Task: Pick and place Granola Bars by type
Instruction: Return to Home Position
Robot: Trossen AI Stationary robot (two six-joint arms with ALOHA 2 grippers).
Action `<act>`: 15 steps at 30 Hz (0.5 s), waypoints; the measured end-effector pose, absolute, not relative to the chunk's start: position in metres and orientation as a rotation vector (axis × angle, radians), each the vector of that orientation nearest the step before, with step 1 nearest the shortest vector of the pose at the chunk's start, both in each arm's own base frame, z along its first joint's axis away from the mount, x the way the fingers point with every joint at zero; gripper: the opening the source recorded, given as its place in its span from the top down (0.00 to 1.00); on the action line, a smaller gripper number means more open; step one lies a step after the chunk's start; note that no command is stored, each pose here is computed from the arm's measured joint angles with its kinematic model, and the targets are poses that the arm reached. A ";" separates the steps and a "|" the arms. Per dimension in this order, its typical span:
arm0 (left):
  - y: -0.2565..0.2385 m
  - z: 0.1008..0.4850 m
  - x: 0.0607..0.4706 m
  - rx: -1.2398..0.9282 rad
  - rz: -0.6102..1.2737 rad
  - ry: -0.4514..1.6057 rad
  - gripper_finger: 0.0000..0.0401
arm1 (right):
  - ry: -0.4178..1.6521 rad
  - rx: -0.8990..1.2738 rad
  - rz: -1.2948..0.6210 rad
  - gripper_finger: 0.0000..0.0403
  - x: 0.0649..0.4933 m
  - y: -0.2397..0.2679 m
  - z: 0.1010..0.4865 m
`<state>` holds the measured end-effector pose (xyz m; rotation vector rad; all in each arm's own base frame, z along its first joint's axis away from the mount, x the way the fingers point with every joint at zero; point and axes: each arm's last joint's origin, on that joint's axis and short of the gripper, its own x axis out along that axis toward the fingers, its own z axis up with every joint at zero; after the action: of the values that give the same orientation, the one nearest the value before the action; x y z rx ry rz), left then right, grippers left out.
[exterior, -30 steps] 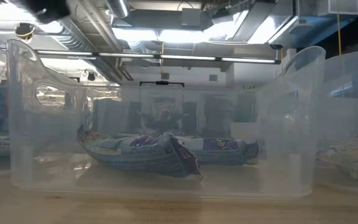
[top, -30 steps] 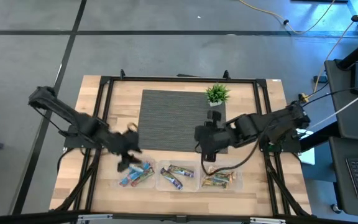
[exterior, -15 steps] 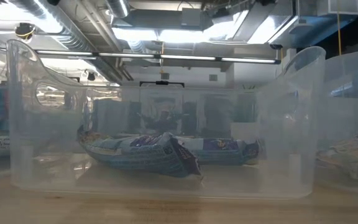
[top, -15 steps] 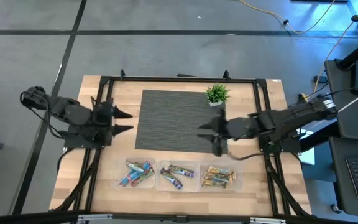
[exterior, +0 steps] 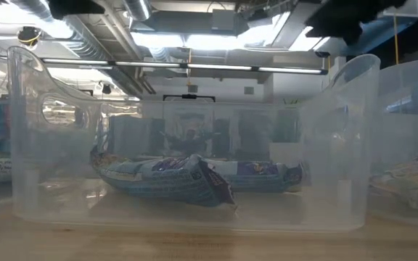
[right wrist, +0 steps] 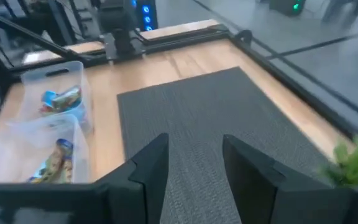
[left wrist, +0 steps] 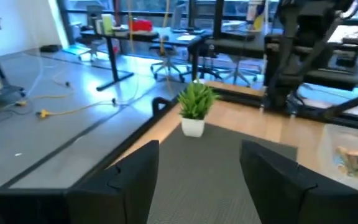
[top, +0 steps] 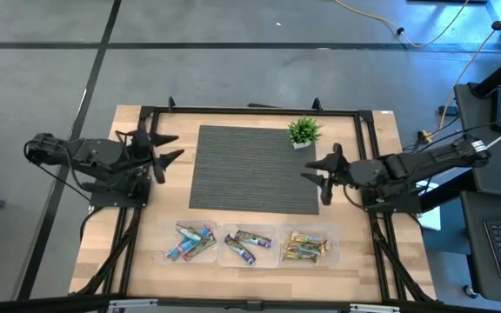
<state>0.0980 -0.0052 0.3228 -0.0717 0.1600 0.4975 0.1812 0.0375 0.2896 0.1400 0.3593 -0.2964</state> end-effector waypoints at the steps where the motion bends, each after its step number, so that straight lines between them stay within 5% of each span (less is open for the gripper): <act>1: -0.004 0.321 0.099 -0.076 0.486 0.165 0.46 | 0.351 0.162 -0.290 0.62 0.177 0.036 0.285; 15: 0.018 0.258 0.100 -0.126 0.377 0.097 0.46 | 0.098 0.242 -0.210 0.62 0.132 0.011 0.247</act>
<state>0.0995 0.0185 0.2577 -0.1260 0.0967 0.3770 0.1318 0.0106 0.2475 0.2423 0.0983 -0.2104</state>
